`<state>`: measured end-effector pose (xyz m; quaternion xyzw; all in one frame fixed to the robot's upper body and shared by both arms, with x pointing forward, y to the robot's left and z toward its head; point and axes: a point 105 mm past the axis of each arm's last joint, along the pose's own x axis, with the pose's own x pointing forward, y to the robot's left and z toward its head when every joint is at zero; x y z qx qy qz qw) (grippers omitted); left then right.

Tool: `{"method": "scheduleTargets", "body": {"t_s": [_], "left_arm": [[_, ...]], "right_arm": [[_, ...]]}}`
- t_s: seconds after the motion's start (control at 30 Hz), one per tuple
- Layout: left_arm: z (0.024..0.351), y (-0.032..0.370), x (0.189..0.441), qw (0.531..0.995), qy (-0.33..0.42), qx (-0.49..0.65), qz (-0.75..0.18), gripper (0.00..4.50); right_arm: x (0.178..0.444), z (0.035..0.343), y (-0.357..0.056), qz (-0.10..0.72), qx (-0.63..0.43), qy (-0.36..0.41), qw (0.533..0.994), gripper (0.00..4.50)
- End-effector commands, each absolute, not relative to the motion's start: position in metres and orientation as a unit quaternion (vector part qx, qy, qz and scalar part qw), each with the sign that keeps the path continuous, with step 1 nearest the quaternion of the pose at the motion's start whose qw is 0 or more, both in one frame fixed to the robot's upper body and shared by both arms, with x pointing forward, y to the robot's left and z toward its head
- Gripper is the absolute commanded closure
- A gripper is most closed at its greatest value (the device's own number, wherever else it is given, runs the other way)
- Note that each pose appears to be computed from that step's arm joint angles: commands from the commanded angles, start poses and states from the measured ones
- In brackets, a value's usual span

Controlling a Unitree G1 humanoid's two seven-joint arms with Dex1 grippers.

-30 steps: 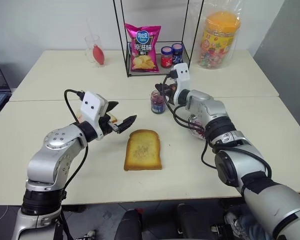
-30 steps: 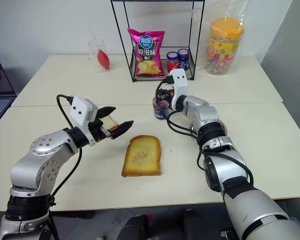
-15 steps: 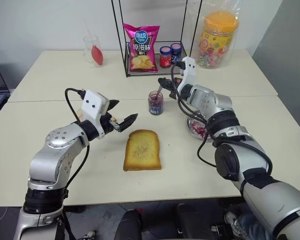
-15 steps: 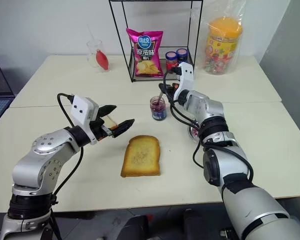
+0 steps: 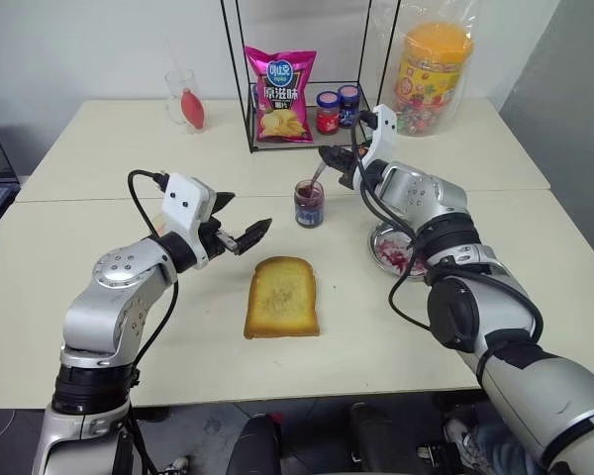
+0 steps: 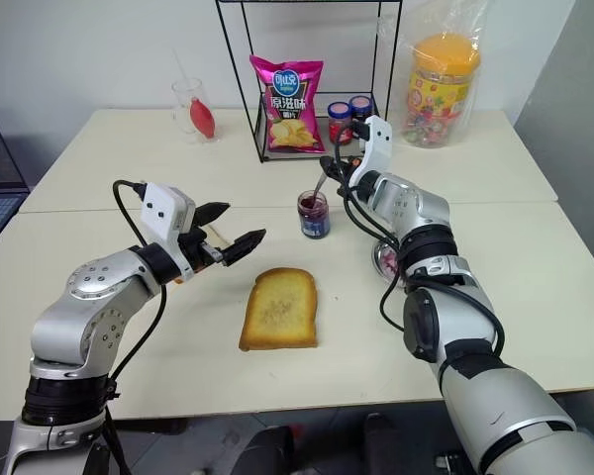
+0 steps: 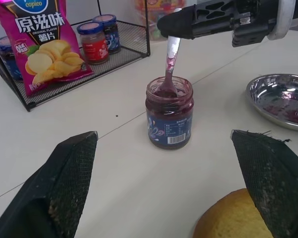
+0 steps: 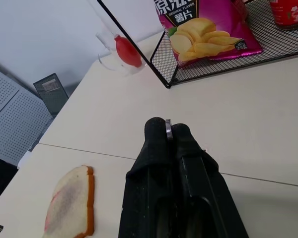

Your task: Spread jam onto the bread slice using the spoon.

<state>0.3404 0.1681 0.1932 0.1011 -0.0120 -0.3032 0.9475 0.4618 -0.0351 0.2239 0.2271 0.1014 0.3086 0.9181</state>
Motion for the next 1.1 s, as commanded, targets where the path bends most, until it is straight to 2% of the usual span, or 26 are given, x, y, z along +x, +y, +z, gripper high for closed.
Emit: {"method": "scheduleTargets", "body": {"t_s": [0.03,0.4,1.1], "left_arm": [[0.207,0.169,0.341,0.947,-0.041,0.111,-0.298,0.00],[0.207,0.166,0.342,0.945,-0.041,0.113,-0.303,0.00],[0.207,0.161,0.343,0.943,-0.043,0.115,-0.310,0.00]], "right_arm": [[0.463,0.248,-0.039,0.312,0.230,0.066,0.920,4.47],[0.464,0.245,-0.047,0.301,0.287,0.083,0.906,4.47],[0.465,0.246,-0.056,0.289,0.306,0.080,0.904,4.47]]}}
